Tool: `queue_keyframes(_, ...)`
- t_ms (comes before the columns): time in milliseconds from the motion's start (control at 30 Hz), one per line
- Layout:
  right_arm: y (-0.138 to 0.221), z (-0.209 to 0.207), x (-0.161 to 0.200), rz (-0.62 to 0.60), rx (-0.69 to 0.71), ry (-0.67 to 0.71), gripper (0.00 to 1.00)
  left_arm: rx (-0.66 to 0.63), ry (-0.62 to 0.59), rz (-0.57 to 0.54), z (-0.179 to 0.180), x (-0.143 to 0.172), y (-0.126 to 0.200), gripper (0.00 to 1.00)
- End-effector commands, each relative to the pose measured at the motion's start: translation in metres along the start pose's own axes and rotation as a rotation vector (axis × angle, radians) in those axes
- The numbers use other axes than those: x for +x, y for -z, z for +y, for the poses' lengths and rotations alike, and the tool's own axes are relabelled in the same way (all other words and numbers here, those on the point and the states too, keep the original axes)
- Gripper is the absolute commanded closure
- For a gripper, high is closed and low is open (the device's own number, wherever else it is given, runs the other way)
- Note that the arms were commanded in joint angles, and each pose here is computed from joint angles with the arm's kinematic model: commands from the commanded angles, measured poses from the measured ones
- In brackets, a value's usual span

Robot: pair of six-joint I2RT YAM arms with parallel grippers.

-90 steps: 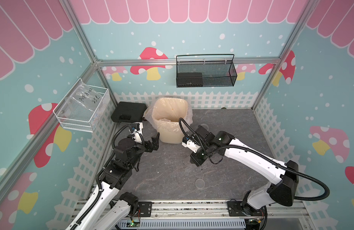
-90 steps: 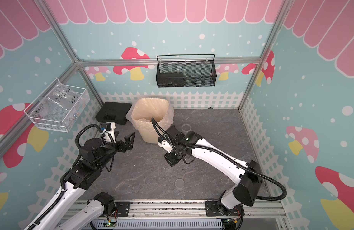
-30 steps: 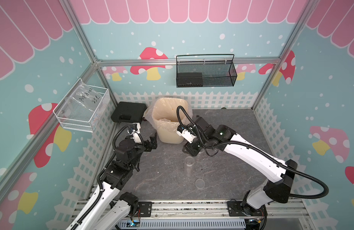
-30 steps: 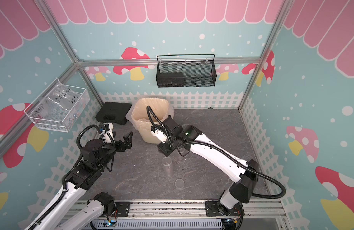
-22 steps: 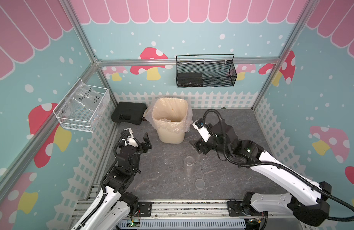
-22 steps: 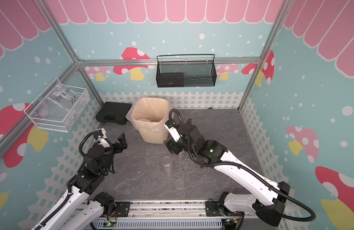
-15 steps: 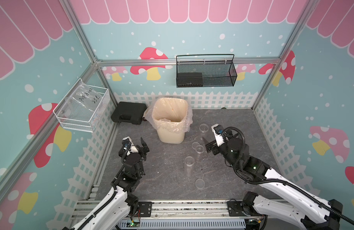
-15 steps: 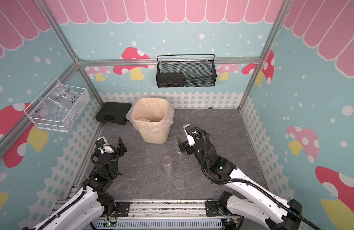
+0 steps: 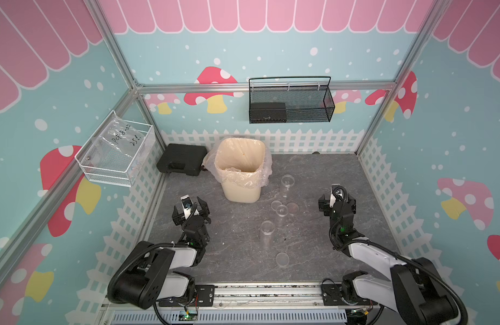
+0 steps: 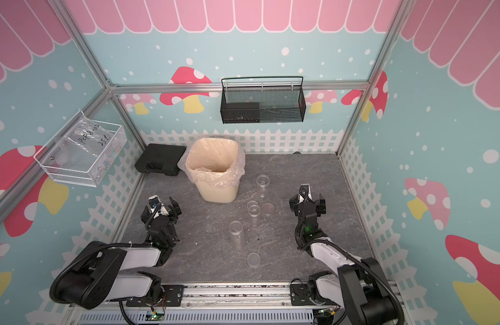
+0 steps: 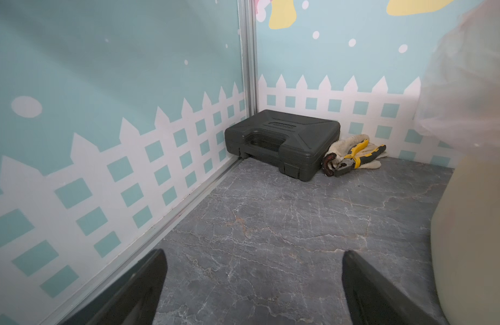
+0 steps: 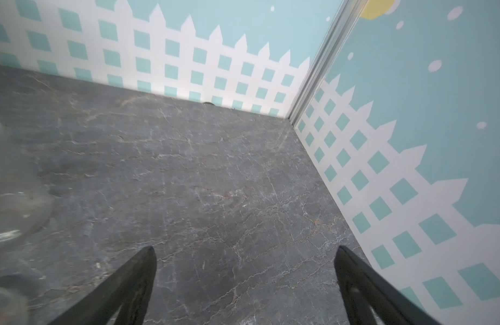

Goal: Empty the moldy dried flower tea in the jars
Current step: Reset both arms

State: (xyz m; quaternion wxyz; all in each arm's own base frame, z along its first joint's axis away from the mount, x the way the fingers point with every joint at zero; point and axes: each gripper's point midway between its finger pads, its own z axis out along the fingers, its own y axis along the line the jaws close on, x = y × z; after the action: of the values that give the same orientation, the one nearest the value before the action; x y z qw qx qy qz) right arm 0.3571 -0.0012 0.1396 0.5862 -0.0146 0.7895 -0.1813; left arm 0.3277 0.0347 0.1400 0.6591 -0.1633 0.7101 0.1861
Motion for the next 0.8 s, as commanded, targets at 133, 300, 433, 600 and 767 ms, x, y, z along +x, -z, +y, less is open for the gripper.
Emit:
queue_keyframes(133,-0.014,0.003,-0.010,-0.204,-0.082,-0.015,0.01,0.161,0.023,-0.056,-0.030,-0.013,-0.015,0.00)
queue_keyframes(300,-0.013,0.002,0.002,-0.231,-0.202,-0.086,0.01,0.232,0.034,-0.029,-0.034,0.000,-0.026,0.00)
queue_keyframes(433,-0.011,0.006,-0.001,-0.256,-0.246,-0.076,0.00,0.207,0.012,0.046,-0.038,0.004,-0.041,0.00)
queue_keyframes(600,-0.017,0.004,0.003,-0.217,-0.235,-0.092,0.00,0.175,0.010,0.136,-0.035,0.013,-0.056,0.01)
queue_keyframes(767,-0.018,-0.005,0.004,-0.213,-0.187,-0.112,0.01,0.177,0.009,0.140,-0.036,0.013,-0.056,0.01)
